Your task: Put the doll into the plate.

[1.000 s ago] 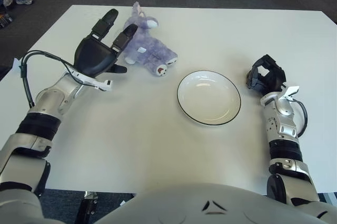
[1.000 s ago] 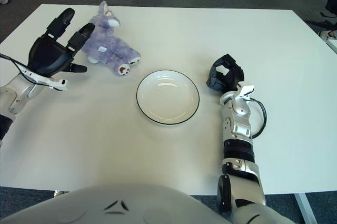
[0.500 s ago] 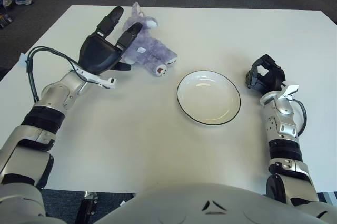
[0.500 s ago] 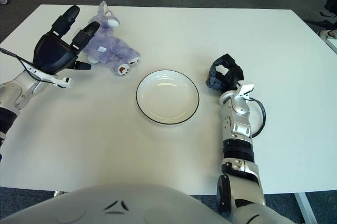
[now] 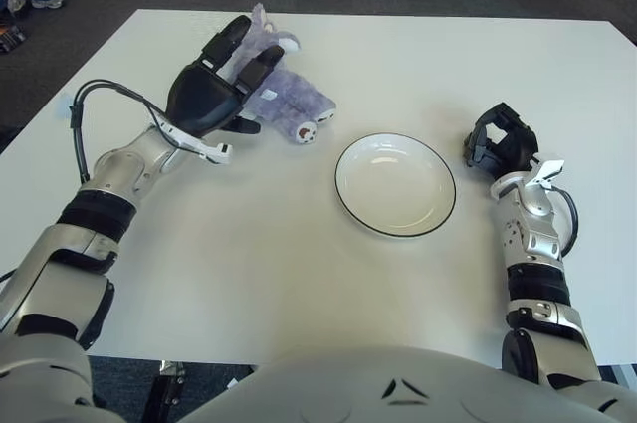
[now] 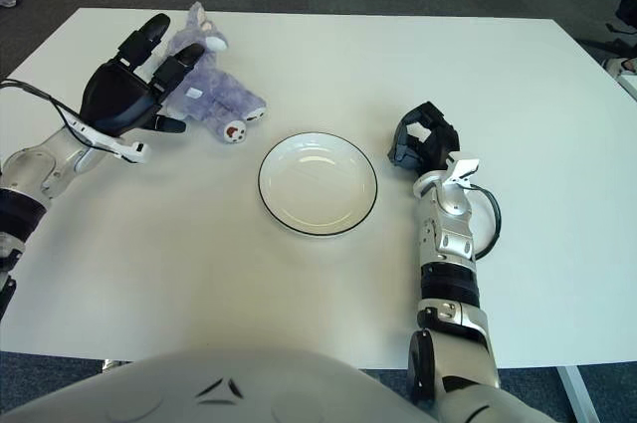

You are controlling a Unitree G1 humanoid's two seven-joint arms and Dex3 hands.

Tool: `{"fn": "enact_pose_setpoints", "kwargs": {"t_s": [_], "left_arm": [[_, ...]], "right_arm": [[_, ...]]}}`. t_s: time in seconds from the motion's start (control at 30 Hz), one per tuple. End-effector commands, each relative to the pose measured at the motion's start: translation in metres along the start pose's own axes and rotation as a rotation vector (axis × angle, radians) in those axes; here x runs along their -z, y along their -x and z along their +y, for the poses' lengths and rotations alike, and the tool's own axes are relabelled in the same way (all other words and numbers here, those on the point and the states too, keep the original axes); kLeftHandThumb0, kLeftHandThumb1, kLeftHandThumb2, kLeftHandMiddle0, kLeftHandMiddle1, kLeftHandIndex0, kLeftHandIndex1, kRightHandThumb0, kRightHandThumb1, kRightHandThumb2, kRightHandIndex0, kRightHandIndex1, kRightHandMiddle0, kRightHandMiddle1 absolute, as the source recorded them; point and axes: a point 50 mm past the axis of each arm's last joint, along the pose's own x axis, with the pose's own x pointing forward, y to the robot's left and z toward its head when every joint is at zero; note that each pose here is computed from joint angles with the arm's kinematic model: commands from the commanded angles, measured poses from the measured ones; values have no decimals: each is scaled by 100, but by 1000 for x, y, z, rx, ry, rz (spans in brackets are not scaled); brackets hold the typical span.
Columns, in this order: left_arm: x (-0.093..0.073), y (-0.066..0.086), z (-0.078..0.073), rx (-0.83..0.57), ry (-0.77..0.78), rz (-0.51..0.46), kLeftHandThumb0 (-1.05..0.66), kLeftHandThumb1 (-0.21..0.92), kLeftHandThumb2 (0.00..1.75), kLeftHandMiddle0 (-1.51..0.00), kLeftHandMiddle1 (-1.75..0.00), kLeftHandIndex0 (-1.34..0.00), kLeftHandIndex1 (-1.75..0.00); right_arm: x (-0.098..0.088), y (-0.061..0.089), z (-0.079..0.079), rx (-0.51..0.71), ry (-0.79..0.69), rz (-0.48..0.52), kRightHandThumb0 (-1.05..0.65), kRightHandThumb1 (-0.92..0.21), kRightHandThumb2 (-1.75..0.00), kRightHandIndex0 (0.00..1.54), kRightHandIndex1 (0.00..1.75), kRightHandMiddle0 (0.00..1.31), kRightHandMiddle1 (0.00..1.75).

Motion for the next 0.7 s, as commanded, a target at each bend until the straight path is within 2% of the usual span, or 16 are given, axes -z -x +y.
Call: {"fn": "enact_pose_setpoints", "kwargs": {"t_s": [0.0, 0.47, 0.67], "left_arm": [[0, -8, -1, 17, 16, -7, -78, 73, 53, -5, 0, 0, -35], [-4, -17, -7, 55, 40, -19, -75, 74, 56, -5, 0, 0, -25], [-6, -21, -9, 78, 55, -20, -73, 73, 56, -5, 0, 0, -26]], "right_arm": [[6, 4, 0, 5, -11, 33, -48, -34, -129, 128, 175, 60, 175], [5, 5, 1, 1, -17, 37, -48, -34, -129, 128, 175, 60, 175], [5, 5, 0, 4, -19, 42, -48, -34, -129, 127, 175, 60, 175]]}}
